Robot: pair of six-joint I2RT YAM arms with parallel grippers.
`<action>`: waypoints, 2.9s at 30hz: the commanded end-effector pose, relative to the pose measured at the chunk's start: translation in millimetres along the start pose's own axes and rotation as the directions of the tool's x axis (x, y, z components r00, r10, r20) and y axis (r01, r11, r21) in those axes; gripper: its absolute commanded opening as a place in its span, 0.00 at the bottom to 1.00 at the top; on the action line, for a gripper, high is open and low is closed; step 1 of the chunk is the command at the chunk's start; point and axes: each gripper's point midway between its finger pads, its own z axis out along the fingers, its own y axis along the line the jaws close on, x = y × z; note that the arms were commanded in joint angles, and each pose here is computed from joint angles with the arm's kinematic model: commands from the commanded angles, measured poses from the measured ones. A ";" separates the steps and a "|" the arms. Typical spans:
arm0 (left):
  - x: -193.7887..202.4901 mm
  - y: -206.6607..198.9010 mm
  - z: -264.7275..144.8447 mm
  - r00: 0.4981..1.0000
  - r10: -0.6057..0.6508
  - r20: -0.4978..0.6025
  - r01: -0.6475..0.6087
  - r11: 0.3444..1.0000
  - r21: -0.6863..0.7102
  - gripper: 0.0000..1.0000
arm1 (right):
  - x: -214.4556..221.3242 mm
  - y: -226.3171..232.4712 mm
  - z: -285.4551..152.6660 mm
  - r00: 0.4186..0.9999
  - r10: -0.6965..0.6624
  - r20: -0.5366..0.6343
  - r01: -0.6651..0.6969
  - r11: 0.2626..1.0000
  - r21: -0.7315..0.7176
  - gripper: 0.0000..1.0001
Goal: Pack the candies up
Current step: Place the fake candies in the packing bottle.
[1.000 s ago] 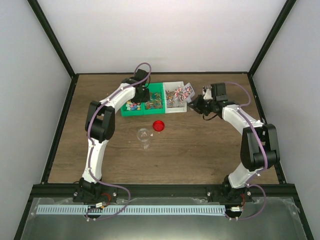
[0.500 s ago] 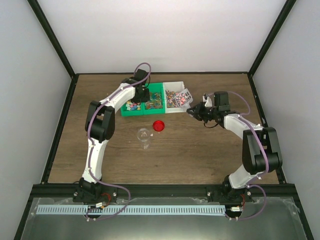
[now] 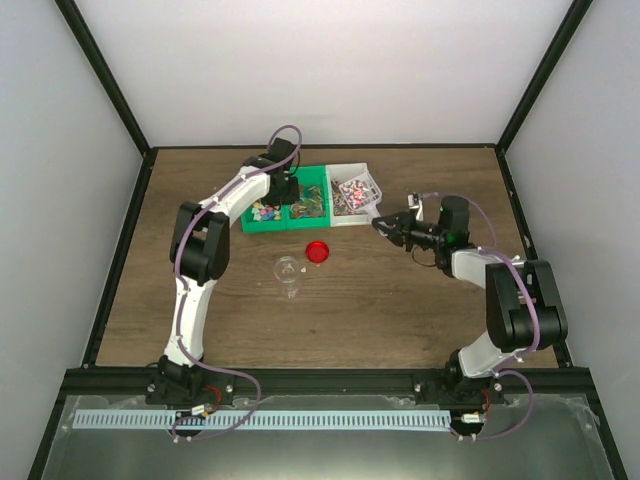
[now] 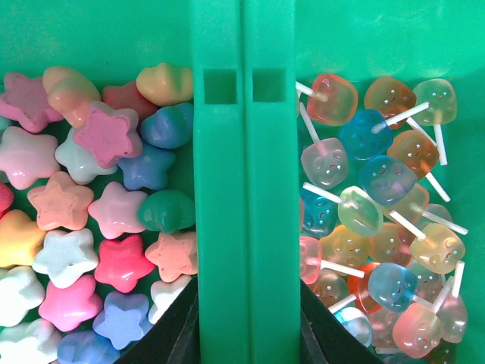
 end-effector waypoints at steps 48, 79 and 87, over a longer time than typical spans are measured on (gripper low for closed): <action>42.8 17.4 14.9 0.984 -0.086 -0.159 0.089 0.996 0.016 0.20 | 193.3 108.3 -60.8 0.887 -0.171 -0.429 0.157 0.985 -0.069 0.01; 23.0 32.6 0.4 0.996 -0.023 -0.086 0.017 0.997 -0.077 0.50 | 180.8 105.1 -35.1 0.877 -0.168 -0.450 0.235 0.967 0.097 0.01; 13.6 38.3 -1.8 0.997 0.008 -0.073 -0.017 0.992 -0.123 0.54 | 188.4 104.6 -24.9 0.850 -0.180 -0.495 0.299 0.939 0.171 0.01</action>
